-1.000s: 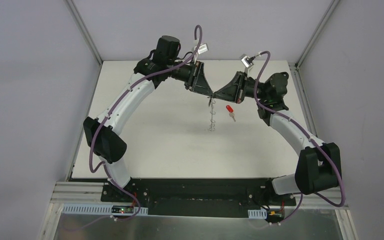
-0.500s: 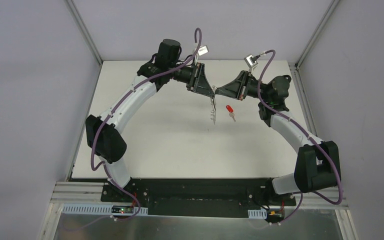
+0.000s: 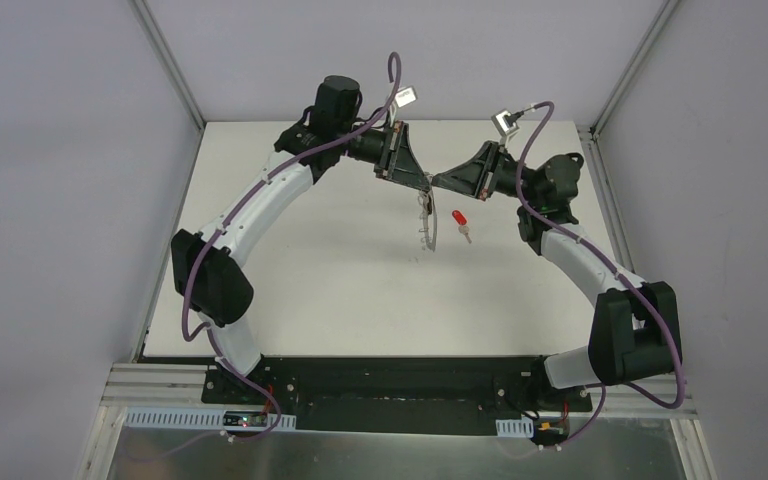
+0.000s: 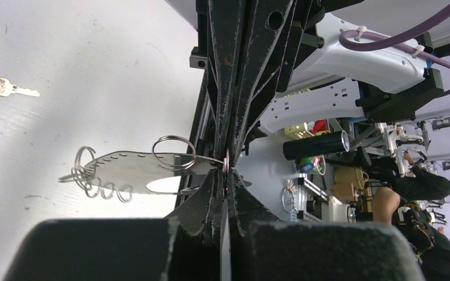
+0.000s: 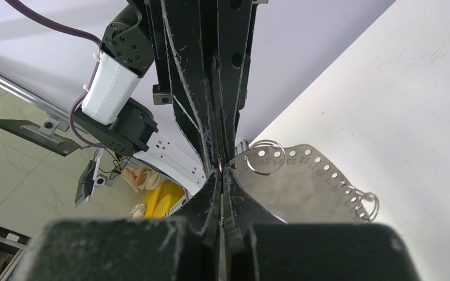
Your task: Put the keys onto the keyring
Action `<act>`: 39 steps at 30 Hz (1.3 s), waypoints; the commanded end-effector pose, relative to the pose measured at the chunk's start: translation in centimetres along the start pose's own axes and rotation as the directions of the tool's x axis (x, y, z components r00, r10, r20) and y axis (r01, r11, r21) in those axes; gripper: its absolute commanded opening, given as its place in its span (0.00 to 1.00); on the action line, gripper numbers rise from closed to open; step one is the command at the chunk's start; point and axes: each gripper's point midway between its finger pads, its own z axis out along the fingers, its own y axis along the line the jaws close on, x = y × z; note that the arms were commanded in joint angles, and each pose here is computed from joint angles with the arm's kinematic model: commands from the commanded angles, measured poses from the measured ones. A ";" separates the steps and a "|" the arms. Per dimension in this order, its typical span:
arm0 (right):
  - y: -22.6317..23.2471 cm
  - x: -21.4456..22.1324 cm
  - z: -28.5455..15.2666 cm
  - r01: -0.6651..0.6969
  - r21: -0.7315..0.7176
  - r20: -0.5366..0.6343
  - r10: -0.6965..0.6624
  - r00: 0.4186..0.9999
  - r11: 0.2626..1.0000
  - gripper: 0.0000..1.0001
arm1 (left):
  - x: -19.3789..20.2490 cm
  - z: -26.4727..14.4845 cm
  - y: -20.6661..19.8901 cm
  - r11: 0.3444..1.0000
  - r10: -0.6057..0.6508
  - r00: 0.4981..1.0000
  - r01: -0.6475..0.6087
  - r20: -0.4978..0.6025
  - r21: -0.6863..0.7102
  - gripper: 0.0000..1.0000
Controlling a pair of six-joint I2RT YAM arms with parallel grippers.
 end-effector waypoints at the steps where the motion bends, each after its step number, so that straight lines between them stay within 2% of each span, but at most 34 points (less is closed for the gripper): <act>1: 1.3 -0.4 -0.2 0.095 -0.033 0.014 -0.094 0.995 0.995 0.00 | -0.8 -1.0 -2.4 0.996 0.074 0.997 -0.075 0.018 0.040 0.00; 3: 1.4 -0.2 -0.3 0.119 -0.036 0.002 -0.119 0.993 0.992 0.02 | 0.1 -1.2 -1.9 0.998 0.060 0.998 -0.060 -0.018 0.011 0.00; 12: 2.3 0.6 -0.8 0.225 -0.070 -0.069 -0.230 0.971 0.972 0.30 | 3.6 -3.1 -1.4 0.977 0.158 0.962 -0.186 -0.221 -0.109 0.00; 20: 3.5 2.5 -0.2 0.240 -0.141 -0.138 -0.259 0.956 0.961 0.40 | 6.5 -3.3 -0.9 0.929 0.237 0.886 -0.327 -0.398 -0.176 0.00; 23: 3.7 3.3 0.0 0.239 -0.163 -0.164 -0.265 0.950 0.957 0.42 | 6.9 -2.9 -1.1 0.916 0.265 0.865 -0.364 -0.425 -0.170 0.00; 30: 4.1 5.7 0.3 0.239 -0.218 -0.229 -0.287 0.930 0.946 0.42 | 6.4 -2.4 -1.8 0.913 0.294 0.866 -0.380 -0.405 -0.150 0.00; 39: 4.3 6.2 0.4 0.230 -0.231 -0.248 -0.286 0.925 0.945 0.38 | 6.6 -2.0 -2.1 0.925 0.288 0.870 -0.361 -0.400 -0.120 0.00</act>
